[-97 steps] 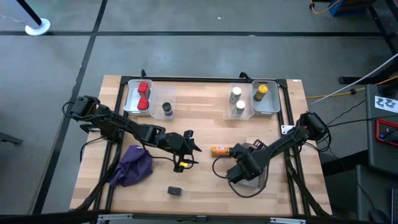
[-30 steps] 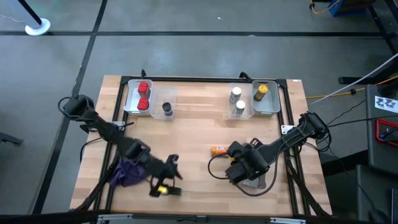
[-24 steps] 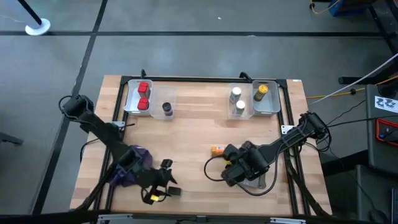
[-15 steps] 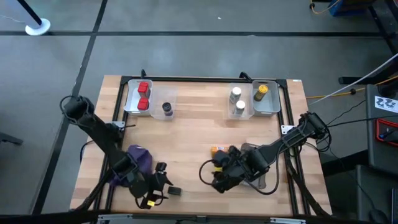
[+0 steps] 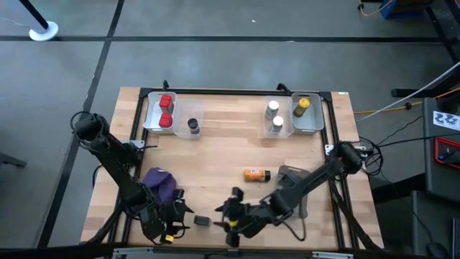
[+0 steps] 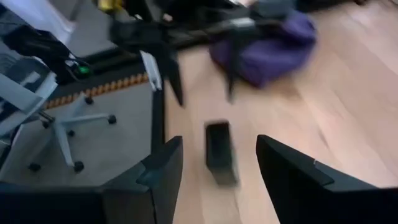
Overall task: Sort spices by type
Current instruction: Put the green seasoning can into the black bin
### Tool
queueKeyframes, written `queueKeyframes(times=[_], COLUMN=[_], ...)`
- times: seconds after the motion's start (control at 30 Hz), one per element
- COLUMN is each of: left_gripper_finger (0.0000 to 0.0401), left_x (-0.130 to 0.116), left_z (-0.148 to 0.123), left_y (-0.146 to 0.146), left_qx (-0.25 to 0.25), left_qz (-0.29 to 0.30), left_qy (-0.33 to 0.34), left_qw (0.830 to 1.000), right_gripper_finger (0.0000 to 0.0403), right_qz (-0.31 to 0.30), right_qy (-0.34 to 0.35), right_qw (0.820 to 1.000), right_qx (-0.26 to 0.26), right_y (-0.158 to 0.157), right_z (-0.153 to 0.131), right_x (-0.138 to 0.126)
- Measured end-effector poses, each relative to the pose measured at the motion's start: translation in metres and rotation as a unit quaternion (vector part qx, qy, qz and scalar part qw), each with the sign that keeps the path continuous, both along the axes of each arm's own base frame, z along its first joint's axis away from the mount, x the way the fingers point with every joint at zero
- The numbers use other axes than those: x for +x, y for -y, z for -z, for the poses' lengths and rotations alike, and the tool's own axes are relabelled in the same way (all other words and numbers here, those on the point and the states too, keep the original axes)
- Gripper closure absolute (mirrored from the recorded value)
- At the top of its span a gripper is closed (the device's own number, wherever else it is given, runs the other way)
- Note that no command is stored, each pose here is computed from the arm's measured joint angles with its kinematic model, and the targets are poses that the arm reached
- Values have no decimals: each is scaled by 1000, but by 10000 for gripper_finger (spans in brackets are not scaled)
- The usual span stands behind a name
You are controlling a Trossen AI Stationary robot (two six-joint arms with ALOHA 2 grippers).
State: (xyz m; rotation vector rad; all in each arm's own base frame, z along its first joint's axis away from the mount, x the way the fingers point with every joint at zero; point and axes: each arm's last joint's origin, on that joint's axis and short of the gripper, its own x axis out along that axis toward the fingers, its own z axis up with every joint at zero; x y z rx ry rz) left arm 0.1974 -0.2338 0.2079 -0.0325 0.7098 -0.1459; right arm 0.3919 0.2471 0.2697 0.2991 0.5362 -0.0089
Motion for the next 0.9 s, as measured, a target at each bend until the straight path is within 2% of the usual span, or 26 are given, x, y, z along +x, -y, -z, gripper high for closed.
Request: queueKeyframes(times=[0.2, 0.5, 0.9], left_gripper_finger=[160, 160, 160], left_x=[0, 4, 9], left_z=[7, 25, 44], left_y=[-1, 4, 9], left_qx=[-4, 19, 34], left_qz=[-27, -29, -35], left_qy=[-18, -33, -42], left_qw=[999, 999, 998], right_gripper_finger=[198, 198, 198], right_qz=[-50, -56, -33], right_qy=[39, 46, 41], right_qw=[996, 994, 995], right_qx=[-66, -80, -90], right_y=[-13, -17, -6], right_z=[32, 66, 69], right_x=[20, 35, 42])
